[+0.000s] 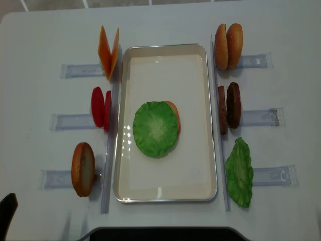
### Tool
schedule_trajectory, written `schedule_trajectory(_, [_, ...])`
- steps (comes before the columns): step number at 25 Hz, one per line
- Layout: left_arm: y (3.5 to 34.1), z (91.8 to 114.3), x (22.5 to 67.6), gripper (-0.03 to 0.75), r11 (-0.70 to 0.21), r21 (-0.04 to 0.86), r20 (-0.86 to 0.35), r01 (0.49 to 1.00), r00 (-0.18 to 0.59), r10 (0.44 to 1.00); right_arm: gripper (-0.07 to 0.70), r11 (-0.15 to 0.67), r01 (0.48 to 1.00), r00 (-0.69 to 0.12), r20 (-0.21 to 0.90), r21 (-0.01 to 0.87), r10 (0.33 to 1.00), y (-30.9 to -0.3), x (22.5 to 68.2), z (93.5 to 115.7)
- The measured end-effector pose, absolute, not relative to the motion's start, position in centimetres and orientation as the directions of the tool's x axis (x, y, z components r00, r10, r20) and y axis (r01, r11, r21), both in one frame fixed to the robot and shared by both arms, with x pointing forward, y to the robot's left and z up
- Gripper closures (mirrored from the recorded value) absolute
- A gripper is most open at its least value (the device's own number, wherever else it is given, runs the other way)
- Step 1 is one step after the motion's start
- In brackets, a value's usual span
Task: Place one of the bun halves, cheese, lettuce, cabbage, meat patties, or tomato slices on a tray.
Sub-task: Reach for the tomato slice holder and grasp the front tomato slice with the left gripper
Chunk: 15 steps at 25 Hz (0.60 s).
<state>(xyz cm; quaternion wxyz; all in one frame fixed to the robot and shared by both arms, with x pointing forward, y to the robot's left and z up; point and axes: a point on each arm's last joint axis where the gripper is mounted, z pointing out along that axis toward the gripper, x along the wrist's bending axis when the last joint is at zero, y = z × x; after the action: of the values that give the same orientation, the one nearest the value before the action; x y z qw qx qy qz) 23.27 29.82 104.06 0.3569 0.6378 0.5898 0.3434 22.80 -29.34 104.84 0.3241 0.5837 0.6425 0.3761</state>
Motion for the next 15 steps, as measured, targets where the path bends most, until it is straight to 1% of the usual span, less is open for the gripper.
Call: schedule_trajectory(15, [29.82,104.06,23.27,0.370,-0.050,0.860,0.017,0.507,0.068,0.998,0.191,0.036,0.506,-0.109,0.023,0.862,0.994,-29.34,22.80,104.84])
